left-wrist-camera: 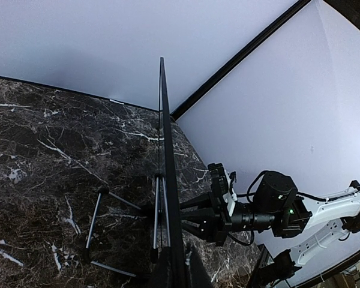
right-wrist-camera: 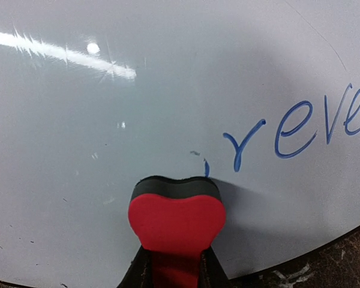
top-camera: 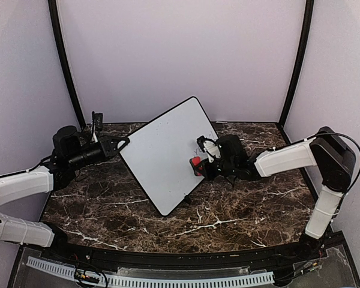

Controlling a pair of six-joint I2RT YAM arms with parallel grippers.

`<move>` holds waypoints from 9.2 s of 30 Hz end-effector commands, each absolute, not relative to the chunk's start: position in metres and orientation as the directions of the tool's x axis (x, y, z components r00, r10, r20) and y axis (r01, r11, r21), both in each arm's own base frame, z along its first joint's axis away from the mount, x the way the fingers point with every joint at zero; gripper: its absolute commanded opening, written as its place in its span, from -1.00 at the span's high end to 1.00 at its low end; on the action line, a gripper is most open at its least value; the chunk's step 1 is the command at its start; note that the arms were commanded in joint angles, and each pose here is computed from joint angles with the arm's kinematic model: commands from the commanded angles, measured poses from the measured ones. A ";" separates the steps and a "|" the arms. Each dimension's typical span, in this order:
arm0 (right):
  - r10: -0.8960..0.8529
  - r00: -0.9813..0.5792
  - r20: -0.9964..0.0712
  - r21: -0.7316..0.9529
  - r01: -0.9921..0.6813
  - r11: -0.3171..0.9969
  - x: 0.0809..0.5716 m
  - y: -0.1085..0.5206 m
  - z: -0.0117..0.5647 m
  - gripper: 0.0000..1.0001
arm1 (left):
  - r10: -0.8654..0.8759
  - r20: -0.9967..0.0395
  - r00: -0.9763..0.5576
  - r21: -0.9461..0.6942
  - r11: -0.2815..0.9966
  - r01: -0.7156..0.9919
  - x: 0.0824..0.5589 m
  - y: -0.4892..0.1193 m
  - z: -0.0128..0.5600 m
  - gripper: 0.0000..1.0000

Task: Erase the whiteboard
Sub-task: Erase the whiteboard at the center of the board.

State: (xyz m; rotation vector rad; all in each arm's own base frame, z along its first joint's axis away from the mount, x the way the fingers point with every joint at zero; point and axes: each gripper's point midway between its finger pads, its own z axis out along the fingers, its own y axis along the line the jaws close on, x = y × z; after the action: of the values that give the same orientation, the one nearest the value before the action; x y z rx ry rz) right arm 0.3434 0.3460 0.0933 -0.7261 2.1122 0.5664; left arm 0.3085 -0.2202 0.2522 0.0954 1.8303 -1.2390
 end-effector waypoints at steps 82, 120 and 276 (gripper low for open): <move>-0.292 -0.584 -0.757 0.262 -0.681 0.684 0.370 0.343 0.113 0.64 | -0.393 -0.754 -0.527 -0.653 0.356 0.669 0.284 -0.234 0.304 1.00; -0.324 -0.579 -0.748 0.223 -0.679 0.699 0.370 0.347 0.109 0.65 | -0.390 -0.753 -0.530 -0.655 0.364 0.663 0.286 -0.235 0.301 1.00; -0.182 -0.655 -0.734 0.276 -0.533 0.800 0.435 0.290 0.101 0.64 | -0.395 -0.755 -0.523 -0.650 0.347 0.676 0.282 -0.234 0.307 1.00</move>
State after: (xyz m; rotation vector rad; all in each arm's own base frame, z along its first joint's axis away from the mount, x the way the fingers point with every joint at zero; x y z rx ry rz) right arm 0.4451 0.3024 0.1330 -0.5485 2.1861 0.6021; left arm 0.3070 -0.2218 0.2526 0.0942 1.8328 -1.2542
